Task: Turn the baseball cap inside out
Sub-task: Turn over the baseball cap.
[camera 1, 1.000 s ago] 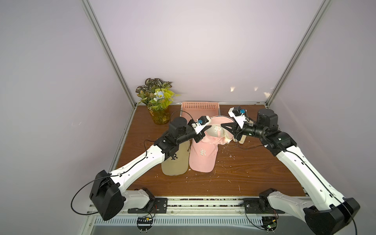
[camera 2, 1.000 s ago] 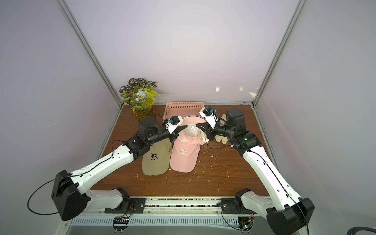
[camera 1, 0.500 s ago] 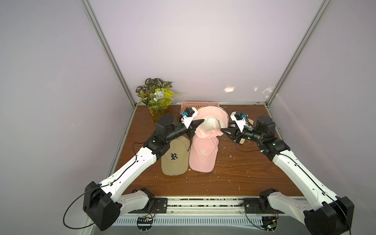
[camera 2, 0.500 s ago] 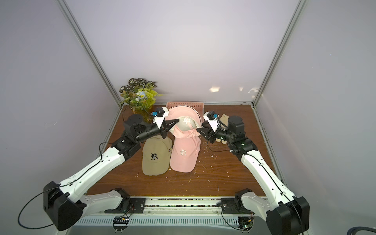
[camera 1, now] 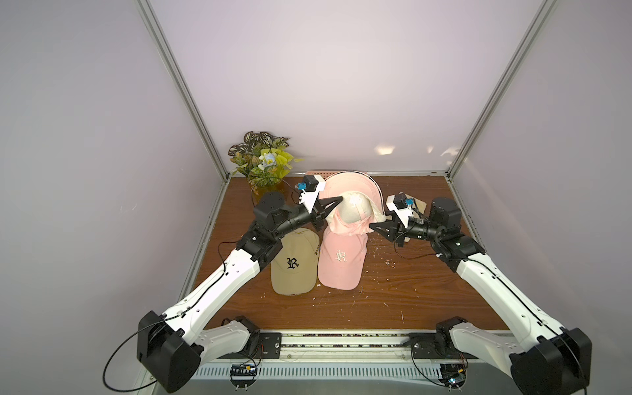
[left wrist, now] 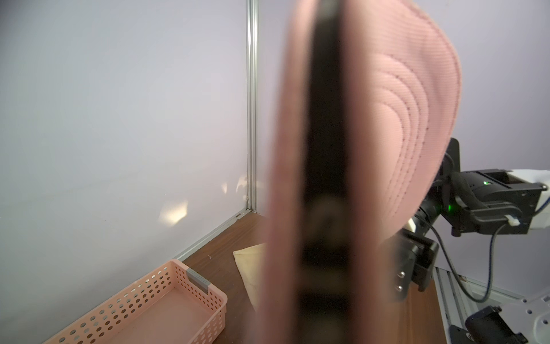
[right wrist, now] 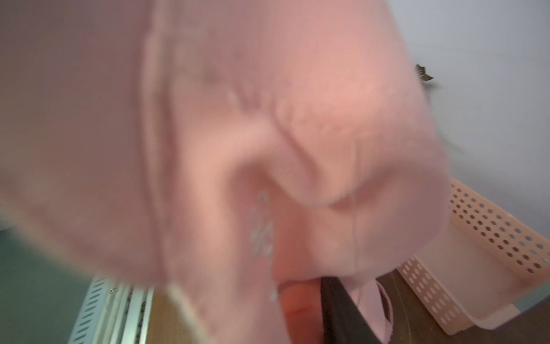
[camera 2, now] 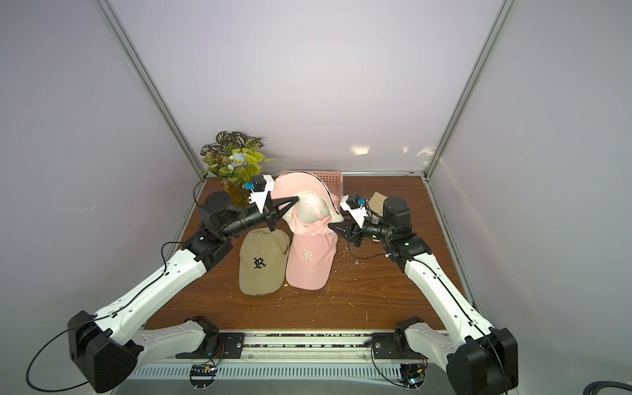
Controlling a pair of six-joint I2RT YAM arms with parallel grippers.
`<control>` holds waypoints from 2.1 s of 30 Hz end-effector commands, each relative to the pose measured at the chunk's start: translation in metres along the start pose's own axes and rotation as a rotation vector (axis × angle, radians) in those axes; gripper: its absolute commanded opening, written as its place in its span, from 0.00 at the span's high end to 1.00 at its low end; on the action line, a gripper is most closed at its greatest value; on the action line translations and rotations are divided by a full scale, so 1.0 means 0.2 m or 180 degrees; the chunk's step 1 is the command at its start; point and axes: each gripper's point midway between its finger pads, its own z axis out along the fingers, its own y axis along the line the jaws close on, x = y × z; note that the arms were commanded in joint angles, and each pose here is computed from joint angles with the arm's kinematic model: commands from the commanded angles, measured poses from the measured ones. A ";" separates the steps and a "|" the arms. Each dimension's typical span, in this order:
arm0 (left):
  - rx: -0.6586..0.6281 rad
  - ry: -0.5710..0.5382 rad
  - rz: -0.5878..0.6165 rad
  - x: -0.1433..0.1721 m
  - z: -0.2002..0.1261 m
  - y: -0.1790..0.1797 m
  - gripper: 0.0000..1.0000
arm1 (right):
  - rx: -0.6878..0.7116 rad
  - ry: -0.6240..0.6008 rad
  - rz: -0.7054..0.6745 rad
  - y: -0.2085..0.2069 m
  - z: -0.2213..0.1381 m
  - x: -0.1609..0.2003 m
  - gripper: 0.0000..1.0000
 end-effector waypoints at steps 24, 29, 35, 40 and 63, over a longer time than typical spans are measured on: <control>0.0198 -0.0271 -0.0512 -0.17 0.04 0.00 0.99 | 0.0277 -0.0487 -0.0217 0.02 0.01 -0.26 1.00; -0.0280 -0.0188 -0.0740 -0.10 0.04 0.13 0.99 | 0.1633 -0.1349 0.0113 -0.22 -0.25 -0.44 1.00; -0.0161 -0.0228 -0.0966 -0.12 0.05 0.10 0.99 | 0.3357 -0.1481 0.0864 -0.57 -0.57 -0.32 1.00; -0.0094 -0.0583 -0.1196 -0.27 0.03 0.10 1.00 | 0.3681 -0.0555 0.1104 -0.70 -0.46 -0.07 1.00; 0.0193 -0.0907 -0.1888 -0.35 0.14 0.05 1.00 | 0.2827 0.0765 0.1297 -0.68 0.14 0.39 0.74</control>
